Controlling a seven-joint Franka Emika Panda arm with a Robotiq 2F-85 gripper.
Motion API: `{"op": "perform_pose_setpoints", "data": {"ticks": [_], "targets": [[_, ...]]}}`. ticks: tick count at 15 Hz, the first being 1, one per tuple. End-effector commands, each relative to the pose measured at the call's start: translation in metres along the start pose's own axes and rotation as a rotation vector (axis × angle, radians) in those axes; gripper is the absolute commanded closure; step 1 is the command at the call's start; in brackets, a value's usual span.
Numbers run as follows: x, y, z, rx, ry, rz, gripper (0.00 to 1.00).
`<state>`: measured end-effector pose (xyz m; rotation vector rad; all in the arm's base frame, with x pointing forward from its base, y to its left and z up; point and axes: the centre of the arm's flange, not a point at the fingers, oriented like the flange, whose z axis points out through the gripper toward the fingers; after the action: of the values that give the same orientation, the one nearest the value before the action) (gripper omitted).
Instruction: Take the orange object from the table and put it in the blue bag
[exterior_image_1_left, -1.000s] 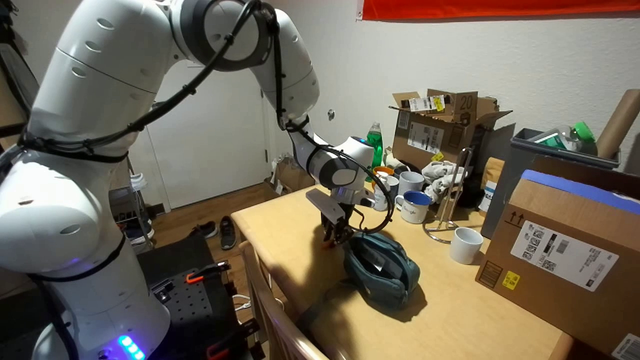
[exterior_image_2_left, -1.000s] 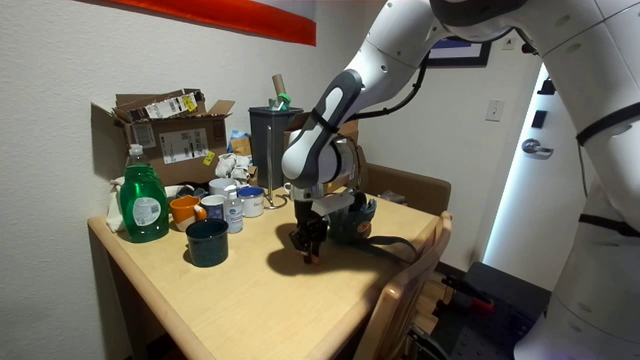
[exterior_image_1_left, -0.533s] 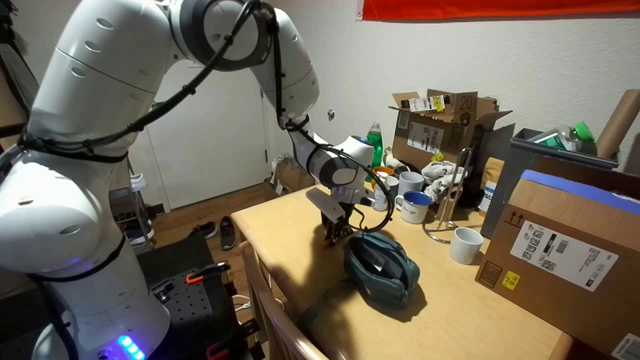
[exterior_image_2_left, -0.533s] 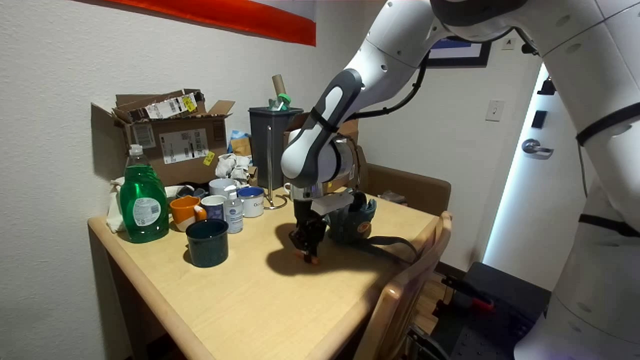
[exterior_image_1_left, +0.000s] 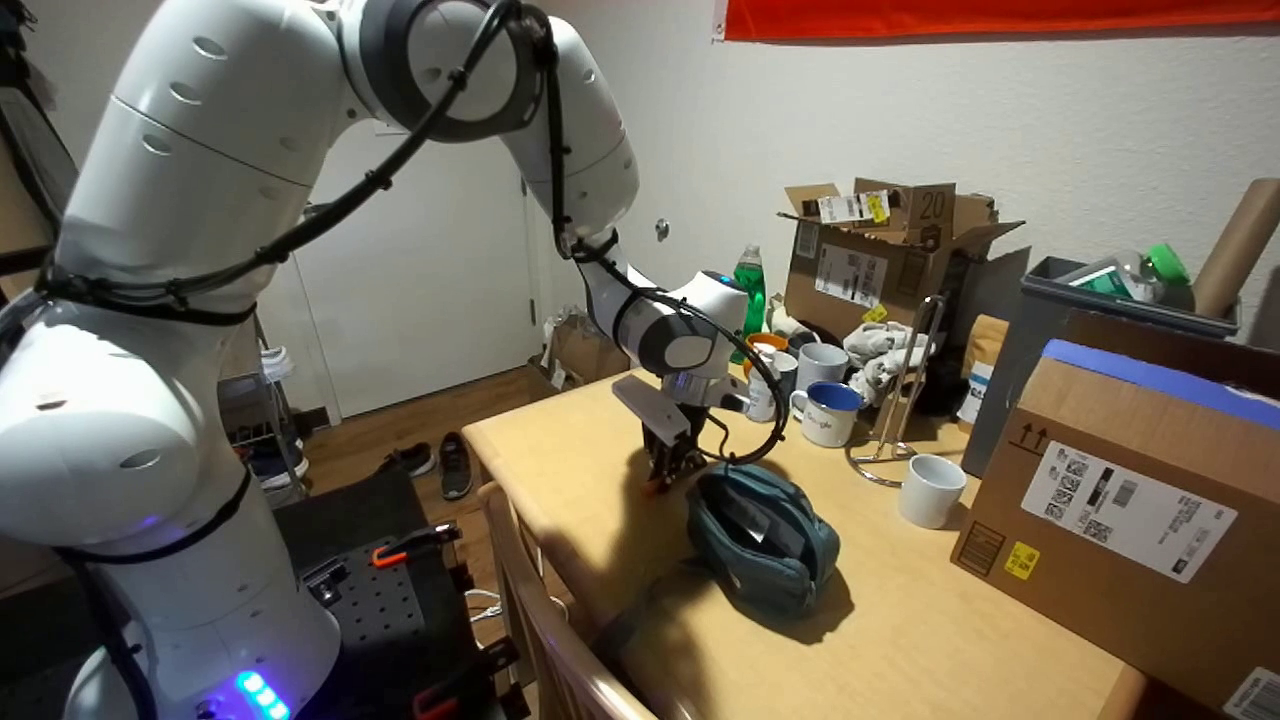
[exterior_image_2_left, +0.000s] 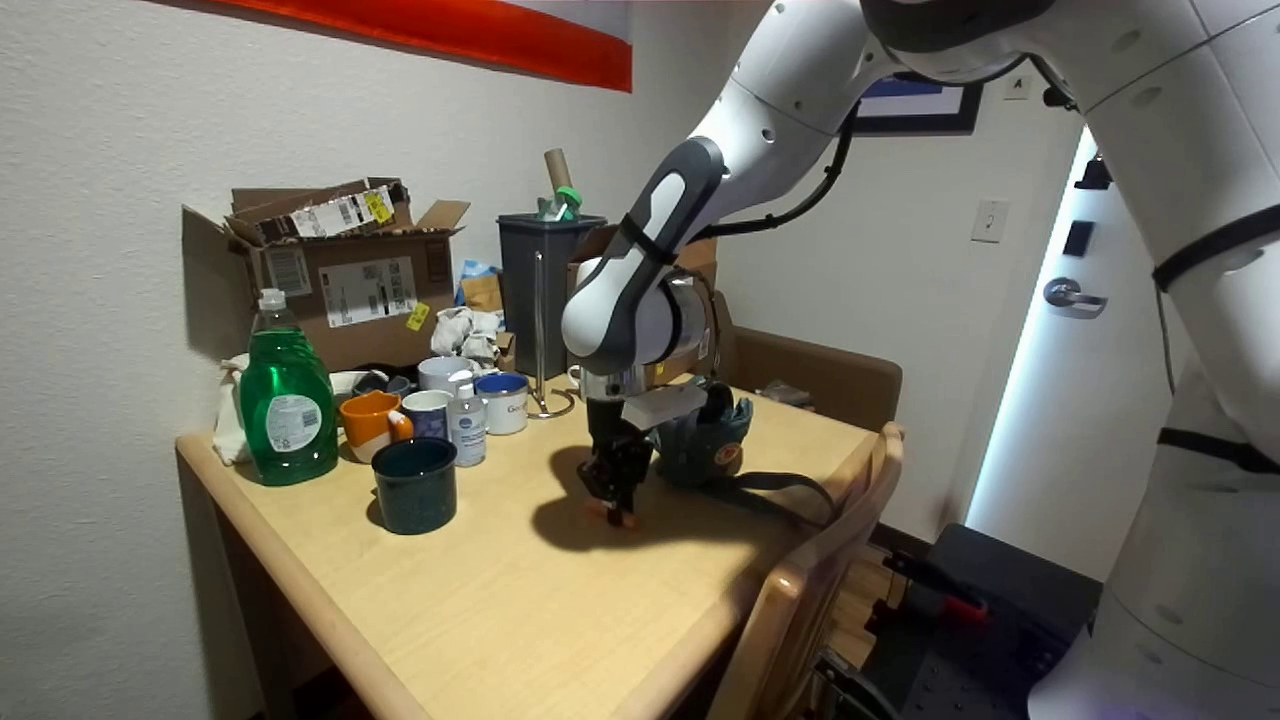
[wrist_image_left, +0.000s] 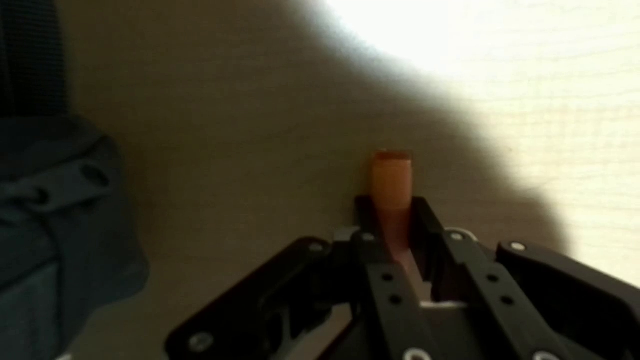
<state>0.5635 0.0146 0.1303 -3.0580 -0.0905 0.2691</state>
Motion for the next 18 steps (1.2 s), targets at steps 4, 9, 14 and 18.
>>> {"op": "perform_pose_setpoints", "data": {"ticks": [4, 9, 14, 18], "targets": [[-0.001, -0.001, -0.009, 0.009, 0.008, -0.023, 0.82], [-0.006, -0.001, -0.016, 0.006, 0.016, -0.029, 0.77], [-0.011, 0.002, -0.034, 0.001, 0.038, -0.042, 0.86], [-0.021, 0.006, -0.054, -0.002, 0.068, -0.045, 0.81]]}}
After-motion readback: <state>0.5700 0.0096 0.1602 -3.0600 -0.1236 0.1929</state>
